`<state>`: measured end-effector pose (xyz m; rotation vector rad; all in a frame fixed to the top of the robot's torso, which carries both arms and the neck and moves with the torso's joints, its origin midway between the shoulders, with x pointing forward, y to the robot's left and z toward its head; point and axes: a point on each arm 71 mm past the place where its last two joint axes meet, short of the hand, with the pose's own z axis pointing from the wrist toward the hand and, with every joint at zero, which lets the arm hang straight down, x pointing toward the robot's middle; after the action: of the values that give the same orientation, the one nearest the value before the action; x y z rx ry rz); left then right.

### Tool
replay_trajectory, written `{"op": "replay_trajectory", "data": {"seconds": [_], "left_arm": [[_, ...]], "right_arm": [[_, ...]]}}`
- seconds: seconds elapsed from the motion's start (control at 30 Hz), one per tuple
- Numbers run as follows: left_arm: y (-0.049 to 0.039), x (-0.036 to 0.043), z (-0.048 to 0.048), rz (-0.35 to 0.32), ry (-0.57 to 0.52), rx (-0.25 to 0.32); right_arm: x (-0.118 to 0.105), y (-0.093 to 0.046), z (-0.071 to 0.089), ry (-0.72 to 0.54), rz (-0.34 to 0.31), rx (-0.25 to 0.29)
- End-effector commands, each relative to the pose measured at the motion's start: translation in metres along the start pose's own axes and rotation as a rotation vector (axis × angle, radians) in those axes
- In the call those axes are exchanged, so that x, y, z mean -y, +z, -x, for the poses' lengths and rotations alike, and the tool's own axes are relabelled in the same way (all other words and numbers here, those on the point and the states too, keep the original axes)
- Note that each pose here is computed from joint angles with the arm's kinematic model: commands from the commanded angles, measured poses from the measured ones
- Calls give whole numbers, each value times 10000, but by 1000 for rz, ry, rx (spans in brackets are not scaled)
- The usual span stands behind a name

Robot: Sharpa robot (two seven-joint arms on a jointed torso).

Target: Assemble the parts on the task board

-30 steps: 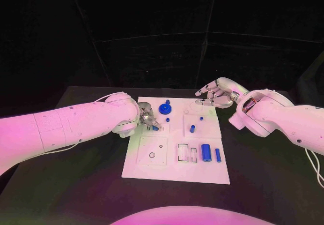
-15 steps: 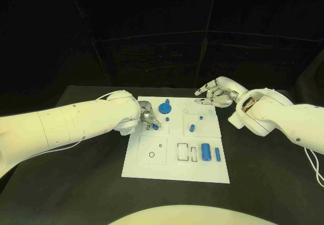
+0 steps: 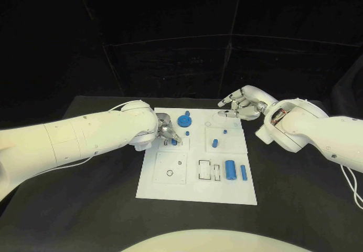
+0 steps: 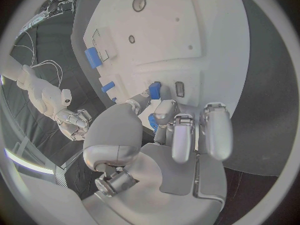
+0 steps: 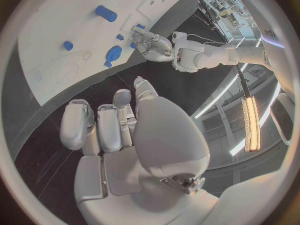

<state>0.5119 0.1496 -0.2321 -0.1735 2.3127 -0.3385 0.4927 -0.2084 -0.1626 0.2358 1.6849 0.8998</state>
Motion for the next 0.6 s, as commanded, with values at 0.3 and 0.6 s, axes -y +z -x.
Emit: {"op": "replay_trajectory", "data": {"seconds": [0.3, 0.6], "left_arm": [[16, -9, -18, 13, 10, -10], [25, -14, -3, 15, 4, -1]], "right_arm": [[-22, 6, 0, -2, 10, -3], [-22, 10, -1, -2, 11, -3]]}}
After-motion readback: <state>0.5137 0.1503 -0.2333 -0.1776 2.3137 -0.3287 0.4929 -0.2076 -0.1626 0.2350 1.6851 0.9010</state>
